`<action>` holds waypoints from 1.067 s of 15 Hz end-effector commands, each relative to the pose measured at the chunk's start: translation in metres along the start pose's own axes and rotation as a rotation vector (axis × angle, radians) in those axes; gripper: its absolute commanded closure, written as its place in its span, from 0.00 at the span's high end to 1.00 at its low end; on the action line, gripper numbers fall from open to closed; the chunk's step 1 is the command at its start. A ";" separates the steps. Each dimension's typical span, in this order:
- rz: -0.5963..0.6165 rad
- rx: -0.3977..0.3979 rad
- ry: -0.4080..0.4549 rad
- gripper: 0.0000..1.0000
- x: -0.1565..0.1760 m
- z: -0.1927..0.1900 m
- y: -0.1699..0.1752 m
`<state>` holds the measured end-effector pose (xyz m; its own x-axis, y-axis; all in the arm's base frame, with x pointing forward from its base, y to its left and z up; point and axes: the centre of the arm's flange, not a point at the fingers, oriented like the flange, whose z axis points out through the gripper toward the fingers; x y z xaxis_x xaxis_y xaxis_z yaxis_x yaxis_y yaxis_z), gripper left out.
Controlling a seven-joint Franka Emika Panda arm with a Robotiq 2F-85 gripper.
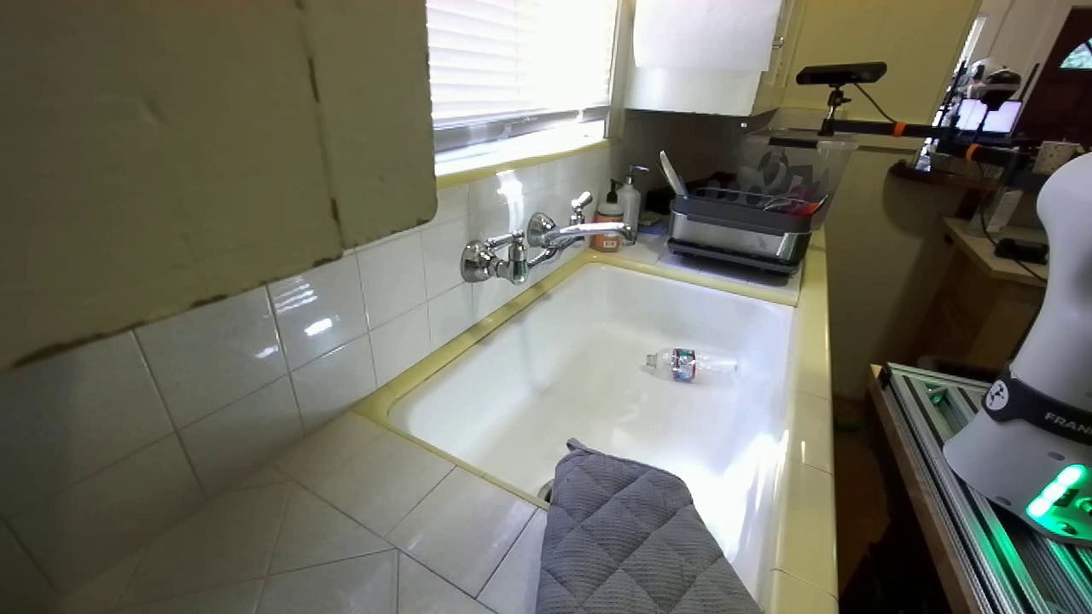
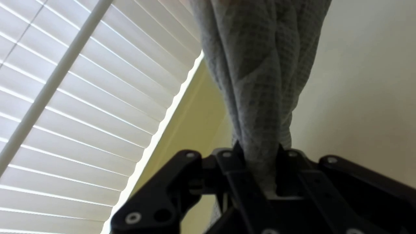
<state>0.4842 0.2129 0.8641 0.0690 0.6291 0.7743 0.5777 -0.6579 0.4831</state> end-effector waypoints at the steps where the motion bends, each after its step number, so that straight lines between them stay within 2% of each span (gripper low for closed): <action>1: 0.007 0.014 -0.032 0.04 0.002 -0.002 0.000; 8: 0.004 0.037 -0.057 0.04 0.001 0.003 -0.004; 16: -0.011 0.035 -0.040 0.04 0.011 -0.001 -0.008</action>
<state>0.4839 0.2180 0.8595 0.0914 0.6436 0.7599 0.6040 -0.6425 0.4716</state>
